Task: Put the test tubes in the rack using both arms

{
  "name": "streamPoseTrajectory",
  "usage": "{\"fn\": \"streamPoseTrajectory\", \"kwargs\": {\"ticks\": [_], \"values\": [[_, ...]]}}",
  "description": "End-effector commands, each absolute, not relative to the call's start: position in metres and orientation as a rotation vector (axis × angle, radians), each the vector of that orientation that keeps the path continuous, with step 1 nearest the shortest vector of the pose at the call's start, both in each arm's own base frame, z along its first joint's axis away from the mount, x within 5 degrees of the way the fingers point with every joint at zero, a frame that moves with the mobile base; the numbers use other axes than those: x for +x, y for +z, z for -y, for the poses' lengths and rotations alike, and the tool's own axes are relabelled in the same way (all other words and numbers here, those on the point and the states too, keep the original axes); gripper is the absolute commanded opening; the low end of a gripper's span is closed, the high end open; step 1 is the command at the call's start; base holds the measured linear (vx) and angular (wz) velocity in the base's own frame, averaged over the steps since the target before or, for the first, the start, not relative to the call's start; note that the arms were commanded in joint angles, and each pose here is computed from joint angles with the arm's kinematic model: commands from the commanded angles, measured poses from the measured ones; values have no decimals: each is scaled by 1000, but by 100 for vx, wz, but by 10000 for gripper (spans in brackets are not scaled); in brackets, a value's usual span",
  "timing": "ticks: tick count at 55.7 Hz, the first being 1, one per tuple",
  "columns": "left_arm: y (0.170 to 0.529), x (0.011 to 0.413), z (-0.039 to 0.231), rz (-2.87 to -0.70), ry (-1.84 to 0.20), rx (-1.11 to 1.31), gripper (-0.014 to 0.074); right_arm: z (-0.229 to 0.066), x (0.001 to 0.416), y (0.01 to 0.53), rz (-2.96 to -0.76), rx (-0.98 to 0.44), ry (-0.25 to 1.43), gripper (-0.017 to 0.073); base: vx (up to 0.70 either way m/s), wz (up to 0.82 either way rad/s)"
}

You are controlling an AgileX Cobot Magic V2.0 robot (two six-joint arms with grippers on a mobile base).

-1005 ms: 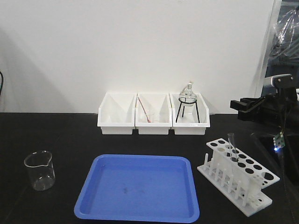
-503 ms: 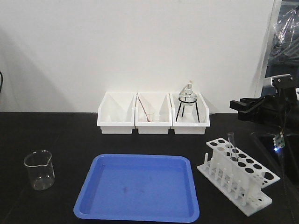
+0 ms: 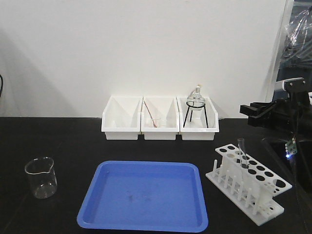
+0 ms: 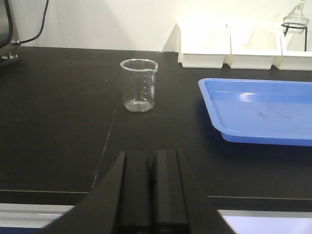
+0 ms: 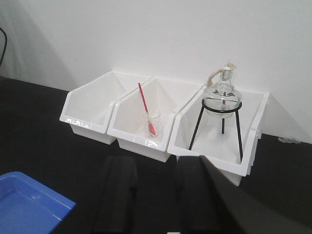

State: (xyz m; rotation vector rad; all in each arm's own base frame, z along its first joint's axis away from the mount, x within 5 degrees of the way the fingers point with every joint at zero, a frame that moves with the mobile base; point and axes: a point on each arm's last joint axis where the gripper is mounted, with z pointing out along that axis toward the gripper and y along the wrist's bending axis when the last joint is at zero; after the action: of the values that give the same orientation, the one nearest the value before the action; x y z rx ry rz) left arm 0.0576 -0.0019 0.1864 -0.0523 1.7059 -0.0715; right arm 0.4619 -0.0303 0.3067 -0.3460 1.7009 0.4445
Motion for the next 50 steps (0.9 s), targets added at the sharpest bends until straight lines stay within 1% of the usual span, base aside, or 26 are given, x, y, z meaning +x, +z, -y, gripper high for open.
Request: {"fn": "streamPoseTrajectory", "kwargs": {"ticks": [1, 12, 20, 23, 30, 36, 42, 44, 47, 50], "values": [[184, 60, 1, -1673, -69, -72, -7, 28, 452, 348, -1573, -307, 491, 288, 0, 0], [184, 60, 1, -1673, -69, -72, -7, 30, 451, 348, -1589, -295, 462, 269, 0, 0], [184, 60, 1, -1673, -69, -72, -7, 27, 439, 361, -1620, -427, 359, 223, 0, 0], [184, 60, 1, -1673, -69, -72, -7, 27, 434, 367, -1630, -435, 337, 201, 0, 0], [184, 60, 1, -1673, -69, -72, -7, 28, 423, 382, -1682, -389, 307, 142, 0, 0], [184, 60, 1, -1673, -69, -72, -7, 31, 409, 392, -1779, -335, 261, 84, 0, 0], [184, 60, 1, -1673, -69, -72, -7, 28, 390, 405, -1885, -241, 265, 24, 0, 0], [184, 60, 1, -1673, -69, -72, -7, 29, 382, 412, -1909, -187, 263, 4, 0, 0], [184, 60, 1, -1673, -69, -72, -7, 29, 370, 422, -1928, -156, 218, -17, 0, 0], [184, 60, 1, -1673, -69, -72, -7, 26, 355, 436, -1926, -141, 162, -16, 0, 0]]}}
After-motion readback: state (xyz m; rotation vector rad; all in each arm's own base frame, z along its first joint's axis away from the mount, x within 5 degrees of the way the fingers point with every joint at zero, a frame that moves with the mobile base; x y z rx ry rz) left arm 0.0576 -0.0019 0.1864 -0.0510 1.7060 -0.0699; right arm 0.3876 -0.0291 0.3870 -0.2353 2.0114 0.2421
